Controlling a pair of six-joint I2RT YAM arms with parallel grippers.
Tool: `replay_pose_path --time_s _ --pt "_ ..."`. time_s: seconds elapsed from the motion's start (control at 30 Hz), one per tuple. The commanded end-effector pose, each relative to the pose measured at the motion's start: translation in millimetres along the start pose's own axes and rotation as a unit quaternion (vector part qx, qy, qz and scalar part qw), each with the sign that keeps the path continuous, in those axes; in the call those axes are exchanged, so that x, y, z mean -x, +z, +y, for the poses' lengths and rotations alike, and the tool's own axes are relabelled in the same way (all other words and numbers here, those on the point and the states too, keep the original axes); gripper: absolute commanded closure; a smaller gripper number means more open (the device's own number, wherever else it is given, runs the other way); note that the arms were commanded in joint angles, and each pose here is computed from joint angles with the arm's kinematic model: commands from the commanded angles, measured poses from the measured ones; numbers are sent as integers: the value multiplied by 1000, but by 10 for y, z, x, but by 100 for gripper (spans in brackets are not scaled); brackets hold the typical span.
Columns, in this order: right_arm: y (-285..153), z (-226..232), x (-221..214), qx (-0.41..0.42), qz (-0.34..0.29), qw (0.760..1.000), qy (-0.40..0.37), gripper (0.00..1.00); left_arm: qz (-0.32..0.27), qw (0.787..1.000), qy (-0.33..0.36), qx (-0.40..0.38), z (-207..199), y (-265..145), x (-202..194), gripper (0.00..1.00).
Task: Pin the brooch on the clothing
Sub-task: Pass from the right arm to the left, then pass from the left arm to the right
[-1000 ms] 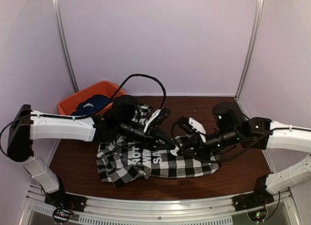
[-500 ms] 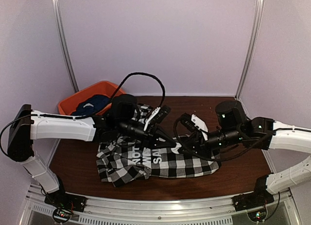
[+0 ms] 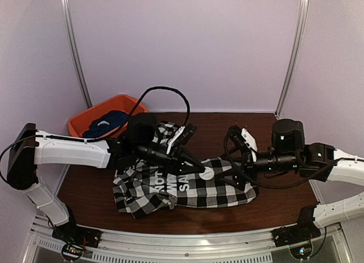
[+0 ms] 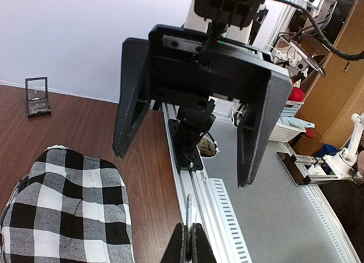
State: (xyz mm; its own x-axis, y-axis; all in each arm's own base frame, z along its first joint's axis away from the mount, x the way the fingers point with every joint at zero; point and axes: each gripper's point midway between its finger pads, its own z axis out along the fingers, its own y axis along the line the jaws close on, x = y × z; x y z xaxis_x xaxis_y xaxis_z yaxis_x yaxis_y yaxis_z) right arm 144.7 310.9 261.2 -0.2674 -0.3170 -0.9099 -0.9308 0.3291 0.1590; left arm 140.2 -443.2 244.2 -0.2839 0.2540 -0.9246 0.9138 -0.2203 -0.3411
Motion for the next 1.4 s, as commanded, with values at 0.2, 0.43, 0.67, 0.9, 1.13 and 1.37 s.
replay_pose_path --time_s 0.2,0.43,0.67,0.9,1.13,1.37 --pt "75 -81 -28 -12 -66 998 22 14 -76 996 15 38 56 -219 269 100" --pt "232 -115 33 -9 -73 997 23 22 -93 994 14 54 100 -290 295 100" --pt "211 -165 102 -22 -99 995 21 32 -124 990 24 59 80 -394 368 100" --pt "75 -196 228 -32 -167 985 36 32 -138 989 27 55 63 -444 390 100" --pt "28 -301 257 -55 -197 976 71 23 -153 986 43 56 -5 -508 449 100" --pt "-181 -486 218 -108 -235 960 106 19 -159 985 48 53 -35 -531 481 100"
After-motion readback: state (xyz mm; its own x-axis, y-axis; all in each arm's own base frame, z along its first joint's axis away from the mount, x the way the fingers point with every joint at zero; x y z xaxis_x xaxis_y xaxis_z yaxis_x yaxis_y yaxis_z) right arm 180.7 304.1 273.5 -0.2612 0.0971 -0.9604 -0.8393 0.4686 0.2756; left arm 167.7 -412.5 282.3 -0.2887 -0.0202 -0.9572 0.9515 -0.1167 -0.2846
